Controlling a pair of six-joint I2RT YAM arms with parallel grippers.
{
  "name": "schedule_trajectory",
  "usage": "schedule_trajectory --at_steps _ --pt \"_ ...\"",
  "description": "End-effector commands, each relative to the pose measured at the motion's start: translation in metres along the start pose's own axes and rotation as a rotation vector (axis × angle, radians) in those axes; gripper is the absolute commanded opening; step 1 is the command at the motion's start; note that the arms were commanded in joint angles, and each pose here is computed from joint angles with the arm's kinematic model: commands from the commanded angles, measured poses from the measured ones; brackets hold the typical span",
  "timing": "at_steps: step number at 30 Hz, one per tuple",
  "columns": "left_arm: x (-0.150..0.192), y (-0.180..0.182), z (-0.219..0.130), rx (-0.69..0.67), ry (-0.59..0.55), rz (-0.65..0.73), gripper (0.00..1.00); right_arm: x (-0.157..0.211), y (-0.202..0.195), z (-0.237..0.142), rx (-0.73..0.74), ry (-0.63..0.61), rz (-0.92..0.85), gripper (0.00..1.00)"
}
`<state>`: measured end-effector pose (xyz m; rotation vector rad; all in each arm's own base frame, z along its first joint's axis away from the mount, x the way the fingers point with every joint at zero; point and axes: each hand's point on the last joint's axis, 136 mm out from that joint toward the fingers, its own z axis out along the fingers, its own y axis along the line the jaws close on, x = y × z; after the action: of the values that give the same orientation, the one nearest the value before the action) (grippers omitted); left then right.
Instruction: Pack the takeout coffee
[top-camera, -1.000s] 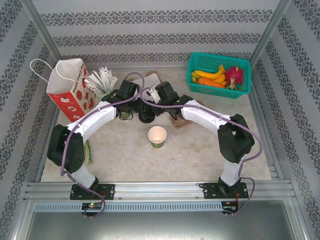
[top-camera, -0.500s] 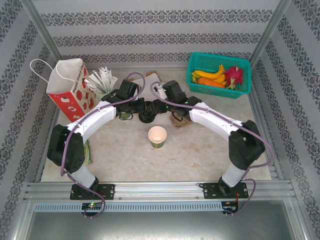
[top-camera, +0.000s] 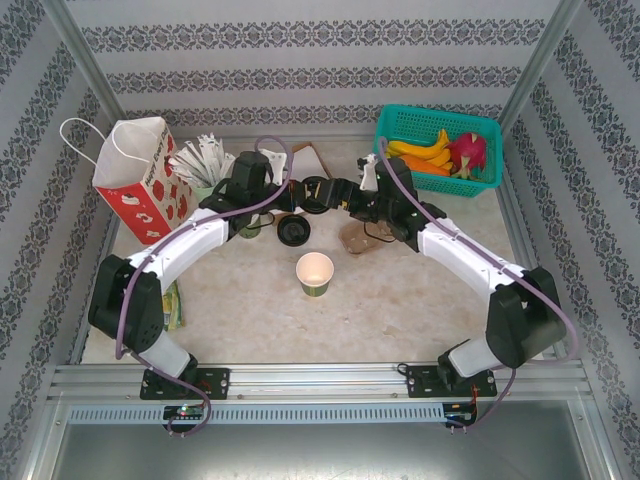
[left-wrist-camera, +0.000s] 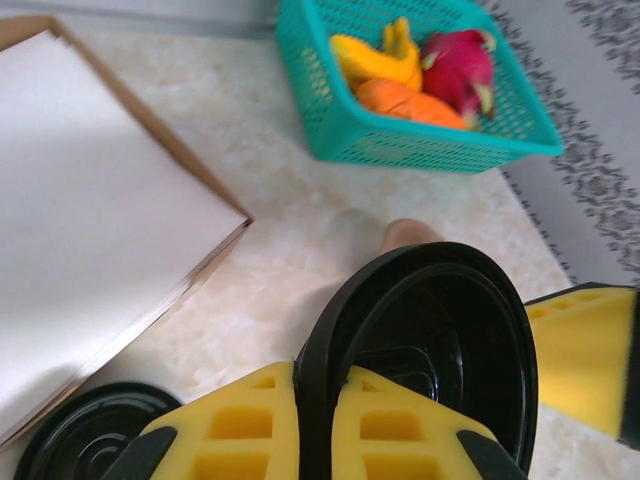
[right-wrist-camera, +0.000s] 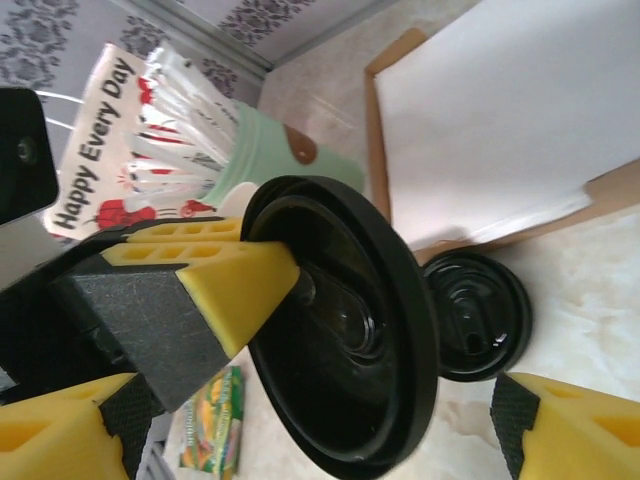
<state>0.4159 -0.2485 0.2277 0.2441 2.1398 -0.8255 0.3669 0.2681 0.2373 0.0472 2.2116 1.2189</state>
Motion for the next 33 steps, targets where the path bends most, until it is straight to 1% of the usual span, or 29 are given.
schedule_trajectory --at_steps 1,5,8,11,14,17,22,28,30,32,33 --pt "-0.036 -0.033 -0.017 0.134 -0.139 0.090 0.00 -0.007 0.024 -0.011 -0.104 -0.052 -0.021 0.87" --pt "-0.041 -0.043 -0.022 0.170 -0.143 0.112 0.00 -0.012 0.040 -0.014 -0.194 -0.088 -0.072 0.77" --pt "-0.047 -0.048 -0.028 0.185 -0.160 0.122 0.00 -0.017 0.041 -0.015 -0.200 -0.102 -0.085 0.72" --pt "-0.051 -0.053 -0.032 0.207 -0.163 0.125 0.00 -0.019 0.048 -0.016 -0.246 -0.115 -0.105 0.64" --pt "-0.053 -0.056 -0.033 0.231 -0.159 0.114 0.00 -0.019 0.056 -0.017 -0.293 -0.110 -0.139 0.53" --pt "-0.057 -0.059 -0.035 0.250 -0.170 0.088 0.00 -0.017 0.056 -0.015 -0.298 -0.105 -0.158 0.43" --pt "-0.055 -0.062 -0.036 0.271 -0.171 0.078 0.00 -0.020 0.058 -0.015 -0.305 -0.120 -0.175 0.36" --pt "-0.051 -0.064 -0.037 0.289 -0.159 0.080 0.00 -0.020 0.057 -0.013 -0.298 -0.121 -0.203 0.21" --pt "-0.051 -0.066 -0.039 0.298 -0.157 0.089 0.00 -0.021 0.057 -0.014 -0.287 -0.127 -0.223 0.18" --pt "-0.050 -0.067 -0.040 0.300 -0.151 0.088 0.04 -0.024 0.058 -0.016 -0.272 -0.140 -0.271 0.15" --pt "-0.049 -0.065 -0.040 0.296 -0.148 0.086 0.08 -0.025 0.059 -0.017 -0.265 -0.146 -0.297 0.14"
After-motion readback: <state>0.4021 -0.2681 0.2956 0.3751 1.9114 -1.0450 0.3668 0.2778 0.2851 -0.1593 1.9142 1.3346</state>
